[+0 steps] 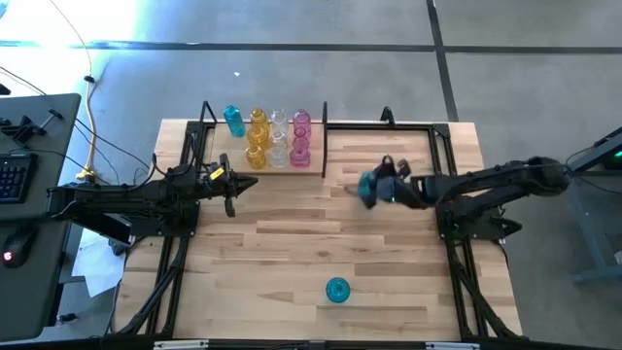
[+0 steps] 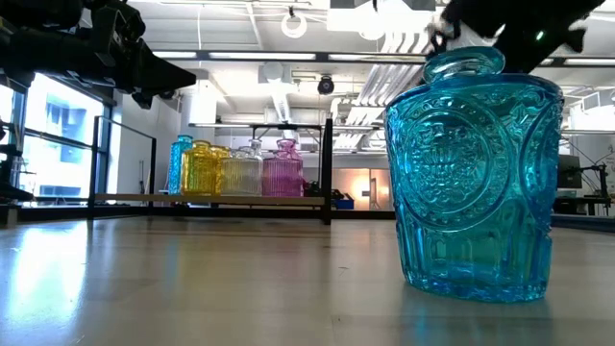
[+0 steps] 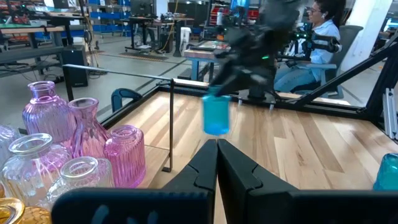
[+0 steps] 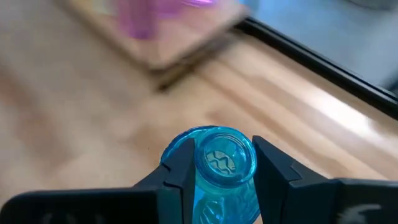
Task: Sort vases onto shelf
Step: Put the right blue vase on the shelf
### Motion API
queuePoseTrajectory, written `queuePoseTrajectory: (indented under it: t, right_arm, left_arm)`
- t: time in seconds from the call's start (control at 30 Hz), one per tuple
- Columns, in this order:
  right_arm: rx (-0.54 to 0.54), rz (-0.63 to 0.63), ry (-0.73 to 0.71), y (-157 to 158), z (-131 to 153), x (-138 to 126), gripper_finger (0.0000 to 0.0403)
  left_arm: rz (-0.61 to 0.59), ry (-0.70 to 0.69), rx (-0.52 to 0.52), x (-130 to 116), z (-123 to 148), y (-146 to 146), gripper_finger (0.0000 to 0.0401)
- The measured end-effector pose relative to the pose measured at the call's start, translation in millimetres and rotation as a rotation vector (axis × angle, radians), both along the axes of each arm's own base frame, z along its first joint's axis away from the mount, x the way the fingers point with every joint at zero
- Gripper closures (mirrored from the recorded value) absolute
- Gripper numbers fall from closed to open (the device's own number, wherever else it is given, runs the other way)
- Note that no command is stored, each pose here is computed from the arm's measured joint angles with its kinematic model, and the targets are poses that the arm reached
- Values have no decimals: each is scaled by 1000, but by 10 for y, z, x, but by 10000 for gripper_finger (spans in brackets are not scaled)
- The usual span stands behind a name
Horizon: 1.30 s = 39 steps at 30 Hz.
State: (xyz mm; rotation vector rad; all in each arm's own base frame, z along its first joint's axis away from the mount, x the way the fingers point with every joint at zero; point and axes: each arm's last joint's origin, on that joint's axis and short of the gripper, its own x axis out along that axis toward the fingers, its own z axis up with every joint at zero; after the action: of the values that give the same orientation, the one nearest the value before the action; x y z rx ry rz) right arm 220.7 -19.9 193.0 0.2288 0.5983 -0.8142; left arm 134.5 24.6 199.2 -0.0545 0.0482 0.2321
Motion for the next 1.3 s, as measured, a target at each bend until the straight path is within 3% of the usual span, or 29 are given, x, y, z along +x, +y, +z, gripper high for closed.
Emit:
queuePoseTrajectory:
  t: [0.3, 0.47, 0.7, 0.93, 1.1, 1.3]
  right_arm:
    - [-77, 401, -80, 818, 237, 493, 309]
    - [-159, 551, -36, 1158, 356, 1023, 309]
    - [-216, 723, -14, 1399, 463, 1783, 309]
    - [-233, 738, 17, 1256, 387, 2263, 309]
    - [-228, 757, 51, 998, 221, 2438, 309]
    - [-268, 682, 57, 576, 101, 2559, 309]
  left_arm:
    - [0, -2, -8, 0, 0, 0, 398]
    - [0, -2, -8, 0, 0, 0, 398]
    - [1, -3, -16, 0, -1, 0, 398]
    - [1, -3, -15, 0, 0, 0, 398]
    - [0, -5, -15, 0, 1, 0, 398]
    - [1, -4, -15, 0, 1, 0, 398]
